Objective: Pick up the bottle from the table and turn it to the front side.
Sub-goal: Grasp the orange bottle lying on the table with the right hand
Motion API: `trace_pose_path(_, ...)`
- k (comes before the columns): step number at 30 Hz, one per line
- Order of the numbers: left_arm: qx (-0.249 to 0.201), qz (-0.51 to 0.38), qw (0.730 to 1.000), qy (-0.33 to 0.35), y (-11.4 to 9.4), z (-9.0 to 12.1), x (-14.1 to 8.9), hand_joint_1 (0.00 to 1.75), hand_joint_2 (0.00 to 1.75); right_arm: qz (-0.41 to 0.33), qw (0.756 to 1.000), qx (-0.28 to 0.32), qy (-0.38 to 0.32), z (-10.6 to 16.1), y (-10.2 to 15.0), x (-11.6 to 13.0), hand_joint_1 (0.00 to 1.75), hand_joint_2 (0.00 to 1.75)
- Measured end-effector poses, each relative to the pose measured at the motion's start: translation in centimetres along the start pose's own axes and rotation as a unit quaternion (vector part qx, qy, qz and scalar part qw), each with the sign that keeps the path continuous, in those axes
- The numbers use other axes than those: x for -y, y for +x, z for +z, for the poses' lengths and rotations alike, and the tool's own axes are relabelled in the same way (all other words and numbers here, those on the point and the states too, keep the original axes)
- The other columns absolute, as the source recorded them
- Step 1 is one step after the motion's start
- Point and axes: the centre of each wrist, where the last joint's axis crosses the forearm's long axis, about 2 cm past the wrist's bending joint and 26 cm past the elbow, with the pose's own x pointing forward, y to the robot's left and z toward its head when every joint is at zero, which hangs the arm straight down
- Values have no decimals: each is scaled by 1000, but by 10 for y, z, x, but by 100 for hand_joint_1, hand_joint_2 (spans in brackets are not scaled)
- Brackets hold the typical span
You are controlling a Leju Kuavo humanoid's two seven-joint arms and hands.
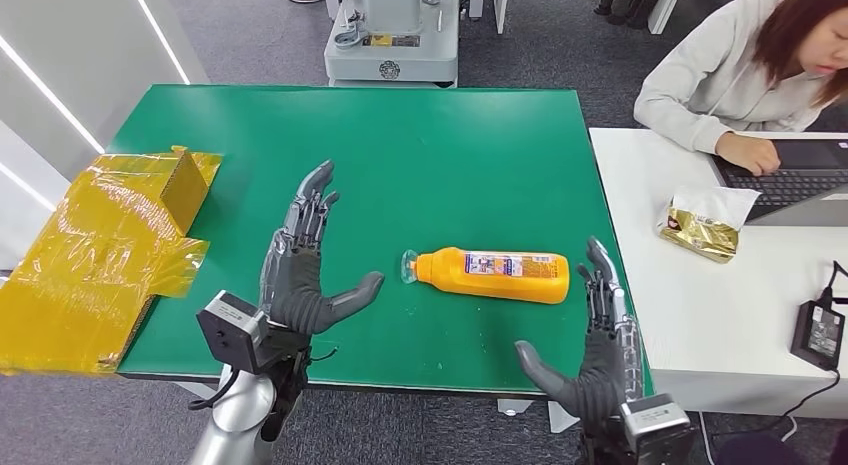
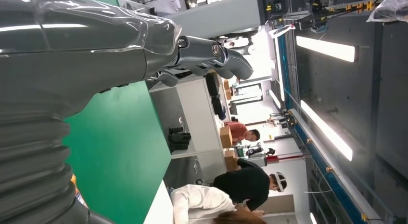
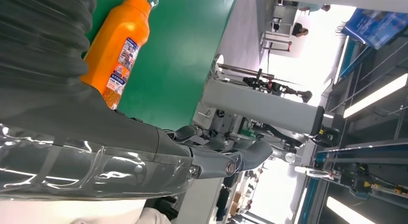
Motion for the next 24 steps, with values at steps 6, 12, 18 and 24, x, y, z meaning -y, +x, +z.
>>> trace_pose_path(6, -3, 1, 1000, -4, -2, -1, 0, 0, 175, 6, 1000, 2, -2, -1, 1, 0, 0, 175)
trace_pose_path(12, -3, 2, 1000, -8, -3, -6, 1, 0, 175, 63, 998, -19, -5, -3, 0, 5, 0, 175)
trace_pose_path(18, -3, 5, 1000, -11, -5, -10, 5, 0, 175, 149, 988, -46, -4, -20, -14, 20, 0, 175)
trace_pose_path(24, -4, 5, 1000, -11, -12, -7, 8, 0, 175, 239, 966, -87, 38, -43, -49, 48, 0, 175)
